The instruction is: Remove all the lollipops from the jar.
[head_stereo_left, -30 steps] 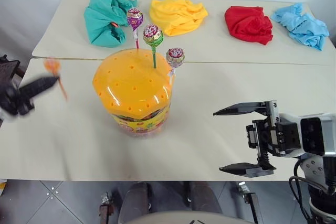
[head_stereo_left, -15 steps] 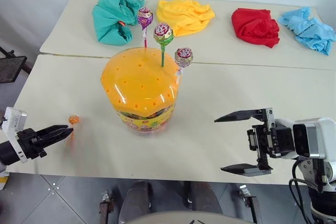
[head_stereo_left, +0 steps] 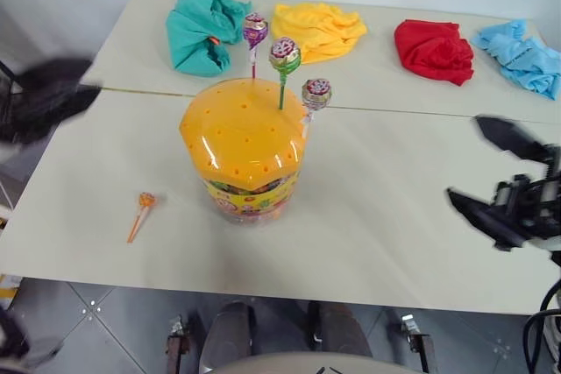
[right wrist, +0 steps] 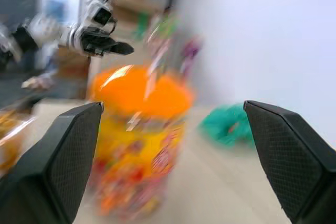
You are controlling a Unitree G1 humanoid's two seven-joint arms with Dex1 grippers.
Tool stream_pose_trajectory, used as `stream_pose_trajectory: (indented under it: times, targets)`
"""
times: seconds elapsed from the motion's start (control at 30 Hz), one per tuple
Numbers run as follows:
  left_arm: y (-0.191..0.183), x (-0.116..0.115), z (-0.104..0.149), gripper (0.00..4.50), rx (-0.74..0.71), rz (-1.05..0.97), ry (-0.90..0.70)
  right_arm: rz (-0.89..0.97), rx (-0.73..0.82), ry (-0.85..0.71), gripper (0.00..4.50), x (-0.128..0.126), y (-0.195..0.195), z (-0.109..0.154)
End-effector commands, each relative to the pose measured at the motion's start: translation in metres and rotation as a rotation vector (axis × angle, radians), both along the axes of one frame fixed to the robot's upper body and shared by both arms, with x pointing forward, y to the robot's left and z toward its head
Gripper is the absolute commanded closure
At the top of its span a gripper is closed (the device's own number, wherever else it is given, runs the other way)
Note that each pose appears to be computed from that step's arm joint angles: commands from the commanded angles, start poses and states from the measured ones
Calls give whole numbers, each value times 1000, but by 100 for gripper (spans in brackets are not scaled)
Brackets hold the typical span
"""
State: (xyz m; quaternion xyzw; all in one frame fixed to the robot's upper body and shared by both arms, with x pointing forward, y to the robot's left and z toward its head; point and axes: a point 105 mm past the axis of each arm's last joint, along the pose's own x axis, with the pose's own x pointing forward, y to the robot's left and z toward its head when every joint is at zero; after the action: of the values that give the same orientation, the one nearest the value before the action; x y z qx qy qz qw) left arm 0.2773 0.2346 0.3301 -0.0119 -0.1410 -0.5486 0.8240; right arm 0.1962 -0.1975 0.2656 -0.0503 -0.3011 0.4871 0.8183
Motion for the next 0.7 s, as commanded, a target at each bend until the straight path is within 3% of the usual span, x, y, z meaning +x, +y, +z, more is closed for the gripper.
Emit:
stream_pose_trajectory:
  times: [0.03, 0.27, 0.5, 0.7]
  targets:
    - [-31, 24, 2, 105, -16, -85, 2, -16, 54, -29, 0, -9, 6, 8]
    - [-83, 59, -8, 105, 63, -205, 45, -60, 54, -29, 0, -16, 22, 9]
    - [-105, 64, -10, 105, 90, -306, 59, -84, 57, -34, 0, -16, 32, 11]
    - [-111, 63, -9, 278, 99, -359, 65, -93, 70, -33, 0, -17, 41, 10]
